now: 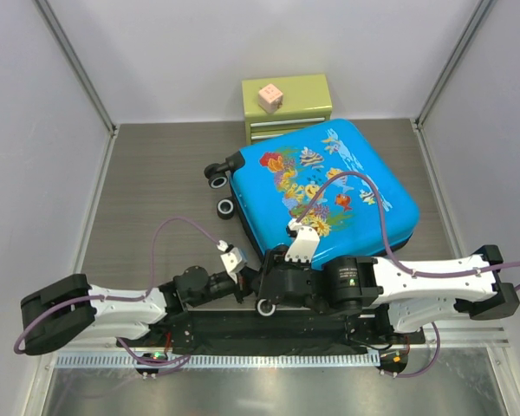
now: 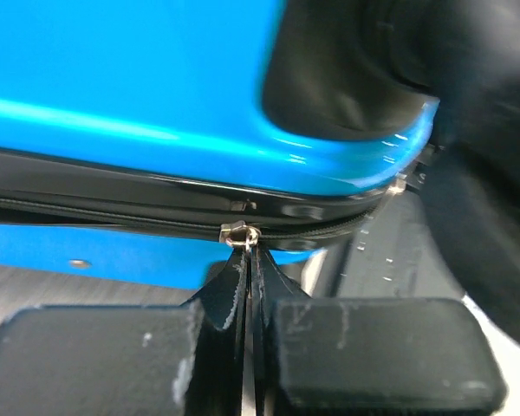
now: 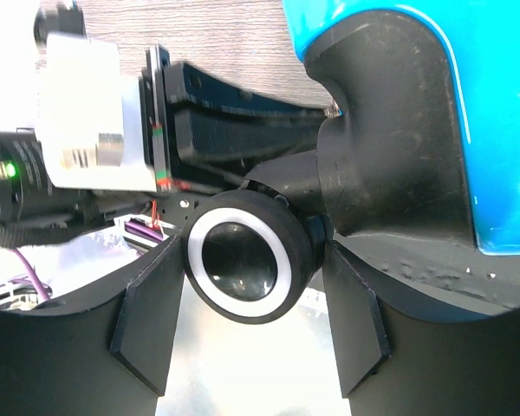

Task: Pack the luggage
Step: Zip the luggage at the center of the board.

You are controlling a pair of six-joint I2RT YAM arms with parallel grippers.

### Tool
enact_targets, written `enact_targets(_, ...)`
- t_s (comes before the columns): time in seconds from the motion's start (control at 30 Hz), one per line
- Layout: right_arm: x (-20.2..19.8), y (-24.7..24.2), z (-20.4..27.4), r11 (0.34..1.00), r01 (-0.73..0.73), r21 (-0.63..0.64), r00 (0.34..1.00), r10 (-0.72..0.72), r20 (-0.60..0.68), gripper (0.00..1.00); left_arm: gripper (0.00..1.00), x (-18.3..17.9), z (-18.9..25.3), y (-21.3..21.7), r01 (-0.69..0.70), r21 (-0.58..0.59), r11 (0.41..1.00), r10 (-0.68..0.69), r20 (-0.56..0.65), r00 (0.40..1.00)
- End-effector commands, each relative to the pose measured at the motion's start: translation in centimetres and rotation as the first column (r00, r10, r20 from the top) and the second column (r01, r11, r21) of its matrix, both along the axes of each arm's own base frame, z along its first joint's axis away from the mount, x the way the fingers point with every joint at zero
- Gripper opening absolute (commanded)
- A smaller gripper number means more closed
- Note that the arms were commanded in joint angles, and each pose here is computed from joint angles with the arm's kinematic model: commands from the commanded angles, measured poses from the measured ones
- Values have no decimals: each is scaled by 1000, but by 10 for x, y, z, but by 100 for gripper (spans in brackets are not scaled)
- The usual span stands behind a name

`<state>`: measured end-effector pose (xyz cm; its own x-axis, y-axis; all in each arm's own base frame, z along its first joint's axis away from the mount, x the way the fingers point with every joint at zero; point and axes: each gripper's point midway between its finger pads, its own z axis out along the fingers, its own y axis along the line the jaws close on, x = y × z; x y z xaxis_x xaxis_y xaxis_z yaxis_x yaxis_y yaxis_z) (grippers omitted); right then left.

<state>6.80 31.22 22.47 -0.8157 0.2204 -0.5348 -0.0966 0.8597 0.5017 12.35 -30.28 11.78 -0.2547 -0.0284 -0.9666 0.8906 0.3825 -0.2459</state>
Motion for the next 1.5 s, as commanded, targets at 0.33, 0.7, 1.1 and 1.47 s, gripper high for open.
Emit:
enact_targets(0.33,32,18,60,983,91,158,983,-114,144,1,0,-58,36,-25,64,-161,985,-67,-13,998)
enact_targets(0.7,31,24,57,985,76,156,984,-99,150,1,0,-88,43,-48,40,-246,969,-57,-61,997)
enact_targets(1.1,31,26,53,986,74,149,984,-96,152,1,0,-105,49,-72,65,-285,956,-96,-97,991)
enact_targets(1.47,32,24,52,985,79,152,984,-101,148,1,0,-121,46,-91,104,-312,944,-150,-127,981)
